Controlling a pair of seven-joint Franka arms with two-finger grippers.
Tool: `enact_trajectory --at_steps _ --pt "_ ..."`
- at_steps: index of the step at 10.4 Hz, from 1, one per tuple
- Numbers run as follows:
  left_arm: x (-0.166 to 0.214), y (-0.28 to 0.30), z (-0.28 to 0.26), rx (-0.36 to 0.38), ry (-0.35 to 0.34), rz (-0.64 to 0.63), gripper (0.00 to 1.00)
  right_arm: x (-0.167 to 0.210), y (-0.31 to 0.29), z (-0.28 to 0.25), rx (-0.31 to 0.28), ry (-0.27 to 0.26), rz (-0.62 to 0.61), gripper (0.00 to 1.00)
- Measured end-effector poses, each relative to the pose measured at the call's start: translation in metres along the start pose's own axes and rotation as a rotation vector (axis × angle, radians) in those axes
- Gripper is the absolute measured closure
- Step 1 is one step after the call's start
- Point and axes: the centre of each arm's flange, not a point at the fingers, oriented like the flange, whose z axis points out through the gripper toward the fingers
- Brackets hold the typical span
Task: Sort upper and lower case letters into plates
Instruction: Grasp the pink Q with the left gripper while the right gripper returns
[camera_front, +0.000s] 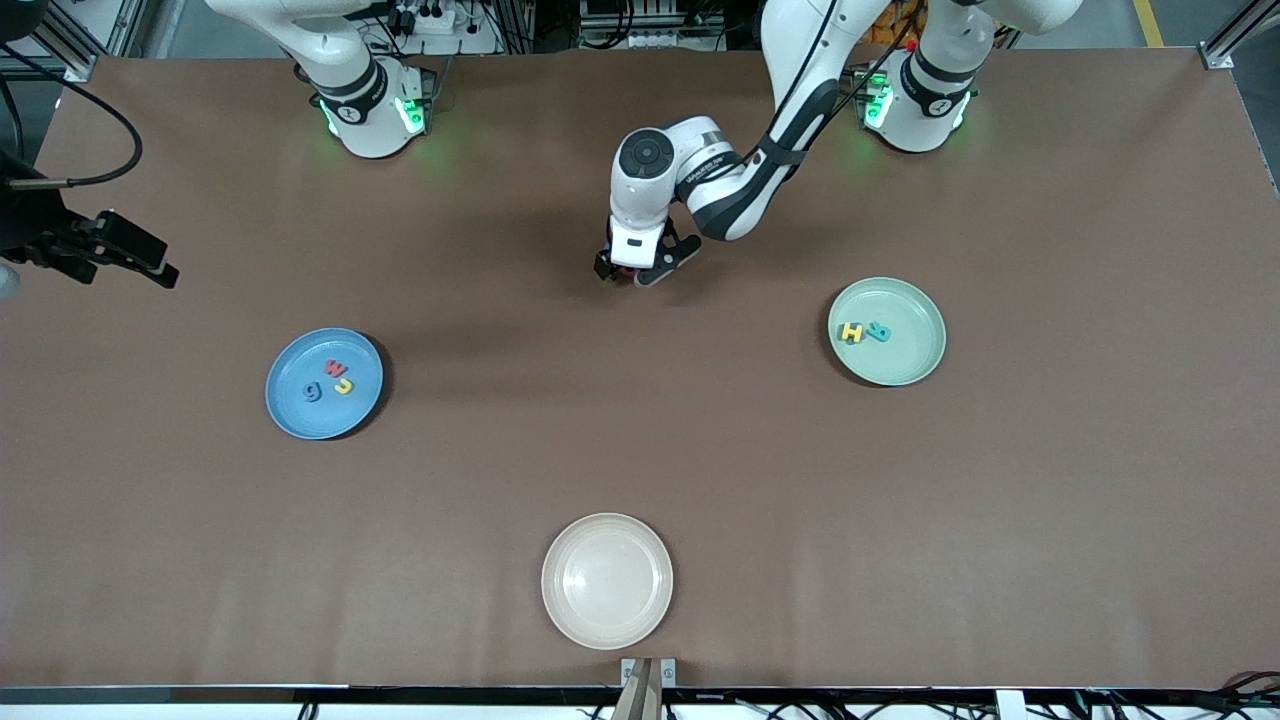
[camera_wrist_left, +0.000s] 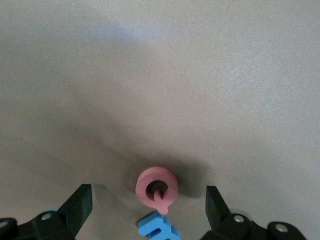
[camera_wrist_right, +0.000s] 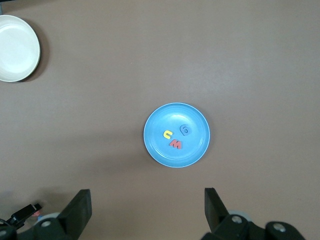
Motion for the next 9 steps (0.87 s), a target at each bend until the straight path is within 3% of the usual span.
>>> enact_trajectory --at_steps 7,9 --pt "-0.001 -0.001 0.008 -0.004 0.016 -0.002 0.05 -0.01 -0.056 0.005 -0.018 -0.016 -0.108 0.0" --pt "-0.004 0.001 0.006 -0.009 0.016 -0.013 0.12 -0.012 -0.061 0.006 -0.049 -0.019 -0.124 0.0"
